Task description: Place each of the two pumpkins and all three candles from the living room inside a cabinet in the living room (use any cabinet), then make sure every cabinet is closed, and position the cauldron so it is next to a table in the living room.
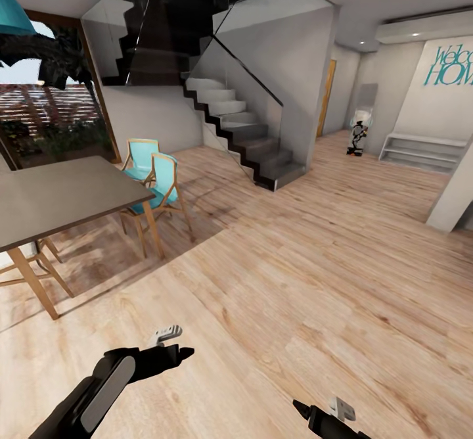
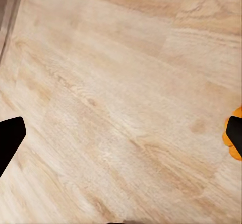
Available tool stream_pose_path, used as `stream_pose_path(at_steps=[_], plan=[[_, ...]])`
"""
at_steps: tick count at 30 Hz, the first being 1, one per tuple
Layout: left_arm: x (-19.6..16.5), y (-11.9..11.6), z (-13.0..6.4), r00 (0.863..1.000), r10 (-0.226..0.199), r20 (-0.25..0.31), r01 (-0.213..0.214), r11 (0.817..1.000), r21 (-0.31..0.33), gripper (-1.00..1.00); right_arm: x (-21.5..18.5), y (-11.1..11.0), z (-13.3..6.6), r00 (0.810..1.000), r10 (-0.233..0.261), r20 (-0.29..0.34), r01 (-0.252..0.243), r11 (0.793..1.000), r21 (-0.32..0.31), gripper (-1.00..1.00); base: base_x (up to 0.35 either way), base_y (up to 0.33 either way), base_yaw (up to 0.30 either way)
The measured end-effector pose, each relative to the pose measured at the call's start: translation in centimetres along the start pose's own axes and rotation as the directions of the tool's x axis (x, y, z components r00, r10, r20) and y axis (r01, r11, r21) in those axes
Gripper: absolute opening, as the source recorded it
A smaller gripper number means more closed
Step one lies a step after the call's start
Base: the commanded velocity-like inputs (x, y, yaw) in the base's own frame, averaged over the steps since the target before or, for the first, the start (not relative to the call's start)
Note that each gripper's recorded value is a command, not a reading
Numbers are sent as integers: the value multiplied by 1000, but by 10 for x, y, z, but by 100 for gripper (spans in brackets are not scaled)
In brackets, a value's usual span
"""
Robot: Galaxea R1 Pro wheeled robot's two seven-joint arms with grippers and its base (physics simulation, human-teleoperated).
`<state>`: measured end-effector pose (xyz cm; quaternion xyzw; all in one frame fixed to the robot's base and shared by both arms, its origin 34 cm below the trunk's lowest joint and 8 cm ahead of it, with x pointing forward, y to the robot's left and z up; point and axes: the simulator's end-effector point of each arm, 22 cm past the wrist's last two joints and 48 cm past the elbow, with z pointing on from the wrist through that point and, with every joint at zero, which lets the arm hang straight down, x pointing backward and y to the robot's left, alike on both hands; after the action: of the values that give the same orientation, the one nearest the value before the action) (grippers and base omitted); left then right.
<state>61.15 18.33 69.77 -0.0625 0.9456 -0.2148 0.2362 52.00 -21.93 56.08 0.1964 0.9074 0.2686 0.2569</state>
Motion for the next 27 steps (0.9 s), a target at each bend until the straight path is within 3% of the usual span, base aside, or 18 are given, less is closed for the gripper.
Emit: stream_pose_path(at_steps=[5,9,14,18,22,27], plan=[[-7,-7,1,1000,13,21,-14,1000,21,100,5,-12,7,1000,1,-3,-1,999,43,100,0,0,0],[-13,-15,0,999,30,38,-31,999,41,100,8,-35,11,1000,0,-4,0,991,137,100,0,0,0],[-10,-27,-3,998,54,26,-56,996,72,100,23,-65,11,998,24,-59,-8,967,256,100,0,0,0],[-4,-43,-9,996,92,-9,-90,990,108,100,26,-86,12,994,45,-96,-8,933,359,100,0,0,0],[8,-49,-11,991,120,-58,-112,986,126,100,-11,-64,31,999,0,-37,12,943,334,100,0,0,0],[15,-50,-5,990,122,-74,-110,984,138,100,-31,-49,44,1000,-29,3,27,954,300,100,0,0,0]])
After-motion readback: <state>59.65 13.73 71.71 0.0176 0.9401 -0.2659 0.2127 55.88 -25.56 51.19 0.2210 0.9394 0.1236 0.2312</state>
